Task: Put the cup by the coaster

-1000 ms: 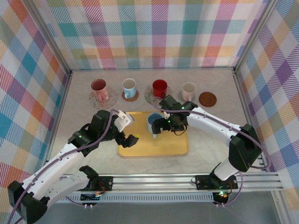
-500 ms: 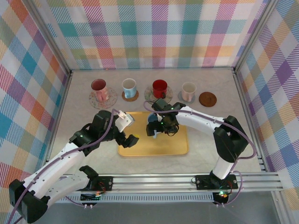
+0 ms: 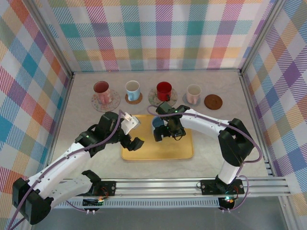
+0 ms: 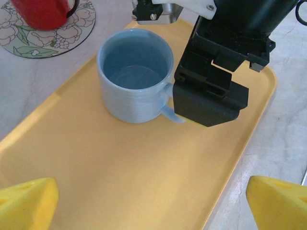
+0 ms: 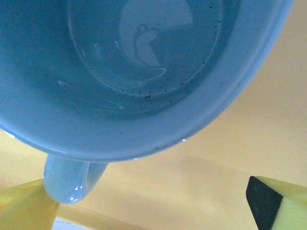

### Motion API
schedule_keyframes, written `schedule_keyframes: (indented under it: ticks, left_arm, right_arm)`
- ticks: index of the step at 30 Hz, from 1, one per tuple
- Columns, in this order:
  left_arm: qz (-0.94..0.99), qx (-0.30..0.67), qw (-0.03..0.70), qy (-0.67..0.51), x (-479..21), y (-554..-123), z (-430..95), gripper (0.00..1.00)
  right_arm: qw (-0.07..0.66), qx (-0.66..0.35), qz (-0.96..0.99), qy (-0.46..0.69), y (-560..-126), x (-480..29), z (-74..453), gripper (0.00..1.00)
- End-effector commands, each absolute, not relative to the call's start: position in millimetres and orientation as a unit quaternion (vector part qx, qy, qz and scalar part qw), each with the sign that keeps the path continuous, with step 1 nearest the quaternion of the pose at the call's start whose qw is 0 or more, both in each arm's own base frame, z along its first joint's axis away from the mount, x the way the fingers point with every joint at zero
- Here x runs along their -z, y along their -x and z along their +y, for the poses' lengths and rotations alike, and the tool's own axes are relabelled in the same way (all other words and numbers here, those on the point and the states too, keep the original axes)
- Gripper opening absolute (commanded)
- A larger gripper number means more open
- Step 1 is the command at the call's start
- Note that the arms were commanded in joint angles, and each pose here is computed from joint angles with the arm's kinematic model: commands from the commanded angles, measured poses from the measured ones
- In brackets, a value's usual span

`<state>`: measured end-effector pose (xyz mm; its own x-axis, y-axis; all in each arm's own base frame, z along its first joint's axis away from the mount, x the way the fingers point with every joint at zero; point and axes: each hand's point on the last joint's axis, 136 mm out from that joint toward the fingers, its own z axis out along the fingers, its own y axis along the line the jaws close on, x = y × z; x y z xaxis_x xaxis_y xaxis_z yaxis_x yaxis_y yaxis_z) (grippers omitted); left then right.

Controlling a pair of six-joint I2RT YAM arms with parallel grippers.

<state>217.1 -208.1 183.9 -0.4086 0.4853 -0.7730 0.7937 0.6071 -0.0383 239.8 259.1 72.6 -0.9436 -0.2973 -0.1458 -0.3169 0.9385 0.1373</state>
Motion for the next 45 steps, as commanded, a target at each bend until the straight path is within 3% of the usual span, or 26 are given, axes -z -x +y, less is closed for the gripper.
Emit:
schedule_keyframes:
  ticks: [1,17,27,45]
  left_arm:
    - [0.805,0.211,0.388,-0.395,-201.8,-216.6,-212.7,1.0]
    - [0.807,0.216,0.385,-0.392,-199.6,-217.6,-214.8,1.0]
    - [0.811,0.218,0.371,-0.395,-186.3,-211.8,-212.9,1.0]
    - [0.816,0.215,0.36,-0.399,-175.6,-206.3,-208.8,1.0]
  right_arm:
    - [0.066,-0.046,0.982,0.174,-239.7,-77.2,243.0,0.99]
    - [0.076,-0.013,0.975,0.207,-244.0,-76.1,220.3,1.0]
    - [0.078,-0.107,0.967,0.219,-235.1,-63.5,254.5,0.88]
    - [0.074,-0.094,0.973,0.198,-241.6,-41.5,269.1,0.61]
